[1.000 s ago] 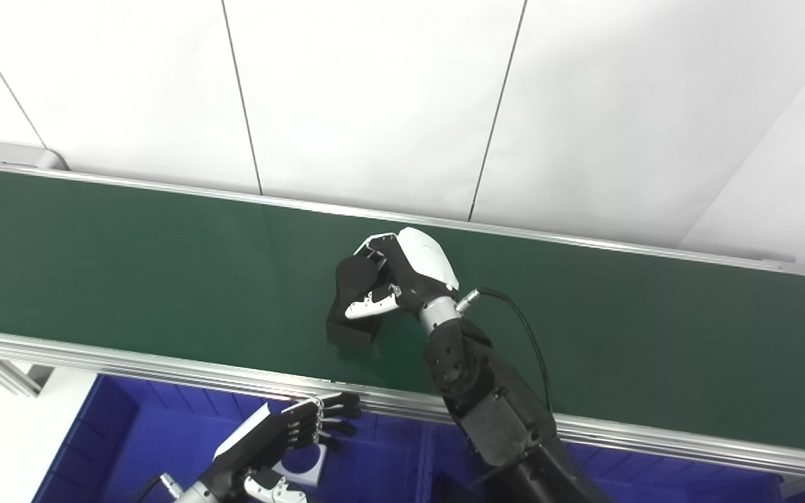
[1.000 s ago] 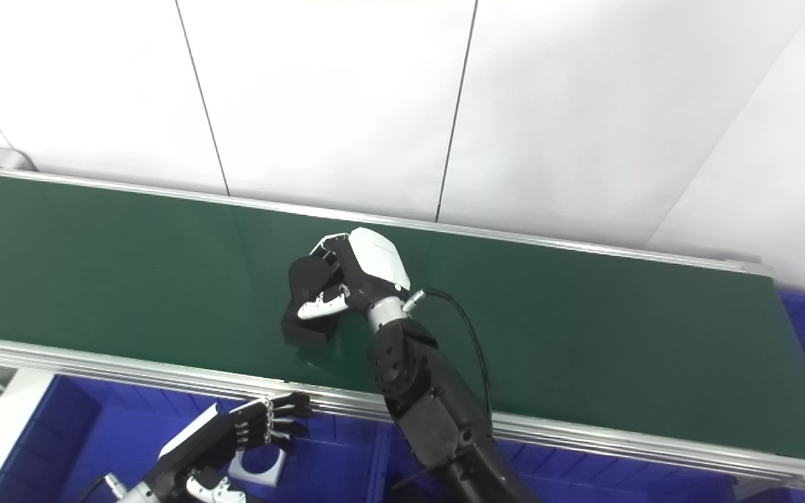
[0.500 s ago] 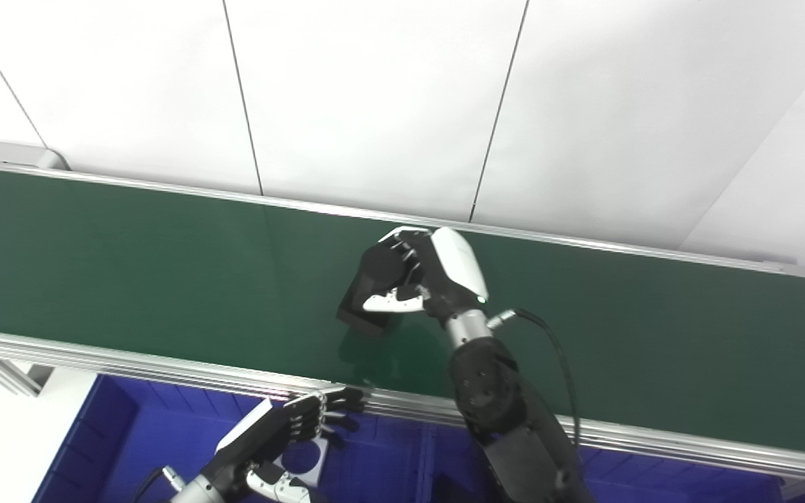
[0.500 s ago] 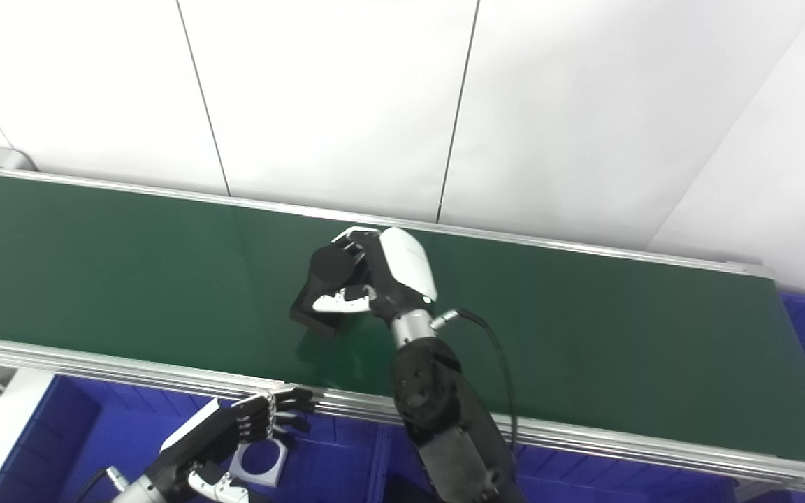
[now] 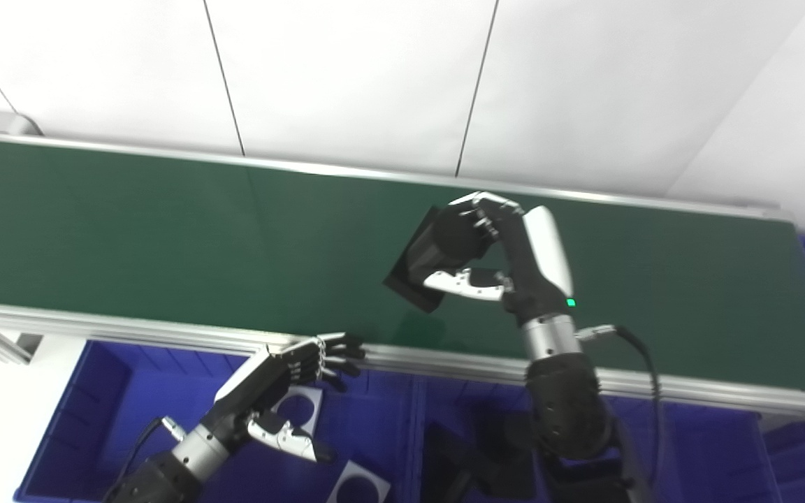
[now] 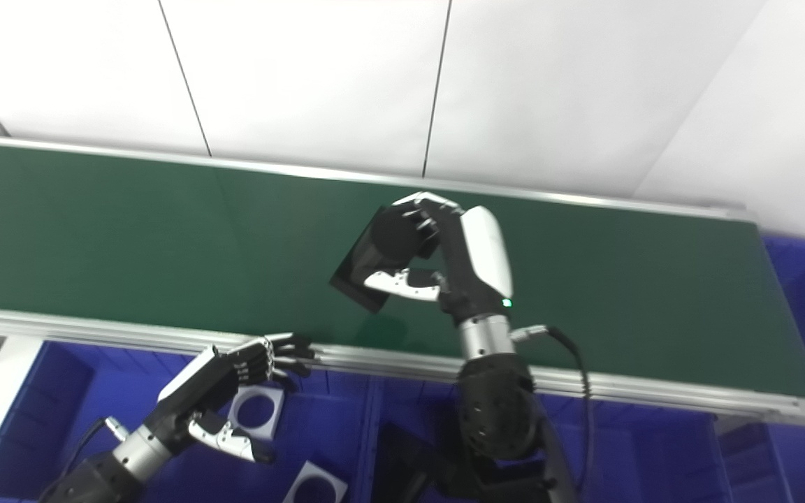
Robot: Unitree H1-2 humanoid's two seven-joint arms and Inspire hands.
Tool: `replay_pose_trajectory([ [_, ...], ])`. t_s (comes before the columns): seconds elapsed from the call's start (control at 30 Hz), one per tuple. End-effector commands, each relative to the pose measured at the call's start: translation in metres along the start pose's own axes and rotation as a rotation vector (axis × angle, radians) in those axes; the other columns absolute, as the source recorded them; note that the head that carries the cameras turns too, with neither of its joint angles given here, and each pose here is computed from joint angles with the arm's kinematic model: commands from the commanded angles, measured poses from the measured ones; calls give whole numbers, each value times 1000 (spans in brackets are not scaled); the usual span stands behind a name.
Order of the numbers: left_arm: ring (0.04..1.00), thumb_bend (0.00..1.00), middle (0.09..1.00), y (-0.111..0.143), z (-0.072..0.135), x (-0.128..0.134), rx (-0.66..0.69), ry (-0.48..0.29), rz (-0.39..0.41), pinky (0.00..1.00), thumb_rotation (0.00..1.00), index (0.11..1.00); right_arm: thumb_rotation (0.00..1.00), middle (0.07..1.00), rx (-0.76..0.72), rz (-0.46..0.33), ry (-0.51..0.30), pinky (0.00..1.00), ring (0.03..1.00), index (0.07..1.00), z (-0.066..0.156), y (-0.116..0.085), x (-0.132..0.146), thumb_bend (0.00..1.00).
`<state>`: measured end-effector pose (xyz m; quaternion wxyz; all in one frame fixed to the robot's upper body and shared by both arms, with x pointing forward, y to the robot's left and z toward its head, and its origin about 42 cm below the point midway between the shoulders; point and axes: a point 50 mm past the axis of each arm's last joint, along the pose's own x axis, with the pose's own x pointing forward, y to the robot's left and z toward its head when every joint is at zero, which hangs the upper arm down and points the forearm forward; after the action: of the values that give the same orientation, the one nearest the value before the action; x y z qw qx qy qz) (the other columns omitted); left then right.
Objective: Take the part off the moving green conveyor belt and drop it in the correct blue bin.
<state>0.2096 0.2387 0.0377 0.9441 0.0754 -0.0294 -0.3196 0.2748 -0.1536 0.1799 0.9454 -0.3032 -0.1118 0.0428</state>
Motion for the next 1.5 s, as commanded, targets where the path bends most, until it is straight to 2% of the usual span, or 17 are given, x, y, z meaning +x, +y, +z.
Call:
replay_pose_trajectory([
  [0.0, 734, 995, 815, 6, 14, 5, 31, -77, 7, 611, 253, 840, 0, 482, 4, -36, -27, 385, 412, 525, 7, -15, -12, 513],
  [0.13, 741, 993, 819, 8, 18, 5, 38, -88, 2, 606, 252, 842, 0, 493, 23, -31, 24, 368, 407, 527, -4, -28, -41, 512],
  [0.2, 741, 995, 817, 9, 19, 5, 38, -92, 2, 599, 261, 841, 0, 477, 6, -35, 52, 303, 378, 542, -13, -35, -56, 508],
  [0.33, 749, 996, 819, 11, 22, 4, 33, -97, 1, 604, 257, 838, 0, 461, -59, -40, 121, 254, 357, 547, -26, -50, -83, 506],
  [0.53, 748, 996, 820, 15, 26, 2, 36, -96, -2, 607, 249, 838, 0, 474, -138, -43, 214, 342, 388, 541, -49, -67, -119, 510],
  [0.6, 744, 992, 821, 18, 27, 1, 43, -97, -6, 606, 247, 842, 0, 484, -159, -55, 251, 401, 424, 517, -55, -72, -130, 515],
  [0.7, 743, 993, 822, 19, 28, 0, 40, -92, -3, 604, 247, 843, 0, 489, -195, -73, 292, 421, 435, 507, -62, -78, -143, 516],
  [0.77, 745, 999, 822, 20, 29, -1, 38, -87, 0, 601, 243, 840, 0, 479, -216, -91, 313, 377, 407, 527, -69, -82, -152, 513],
  [0.93, 742, 992, 818, 22, 29, -3, 41, -91, -7, 598, 232, 840, 0, 515, -229, -121, 378, 405, 431, 499, -81, -86, -166, 515],
  [1.03, 741, 997, 816, 23, 29, -3, 38, -88, -5, 598, 236, 836, 0, 511, -206, -120, 438, 437, 426, 522, -84, -85, -171, 514],
  [1.07, 741, 998, 815, 23, 29, -3, 38, -88, -4, 598, 237, 834, 0, 499, -204, -110, 451, 458, 505, 513, -84, -84, -172, 519],
  [1.1, 742, 999, 816, 24, 29, -3, 38, -87, -5, 598, 237, 835, 80, 638, -210, -94, 462, 525, 612, 504, -85, -84, -173, 516],
  [1.17, 745, 999, 817, 24, 29, -3, 35, -87, -6, 601, 230, 834, 247, 783, -214, -68, 481, 663, 768, 747, -87, -82, -174, 658],
  [1.2, 746, 999, 818, 24, 29, -3, 35, -87, -7, 600, 228, 833, 312, 830, -211, -60, 489, 712, 820, 822, -88, -80, -174, 693],
  [1.37, 753, 993, 816, 26, 28, 0, 26, -87, -13, 603, 229, 837, 363, 884, -190, -13, 577, 732, 865, 881, -102, -74, -169, 687],
  [1.47, 757, 992, 813, 27, 28, 1, 26, -88, -14, 608, 231, 838, 449, 914, -168, 19, 629, 741, 894, 892, -110, -71, -168, 665],
])
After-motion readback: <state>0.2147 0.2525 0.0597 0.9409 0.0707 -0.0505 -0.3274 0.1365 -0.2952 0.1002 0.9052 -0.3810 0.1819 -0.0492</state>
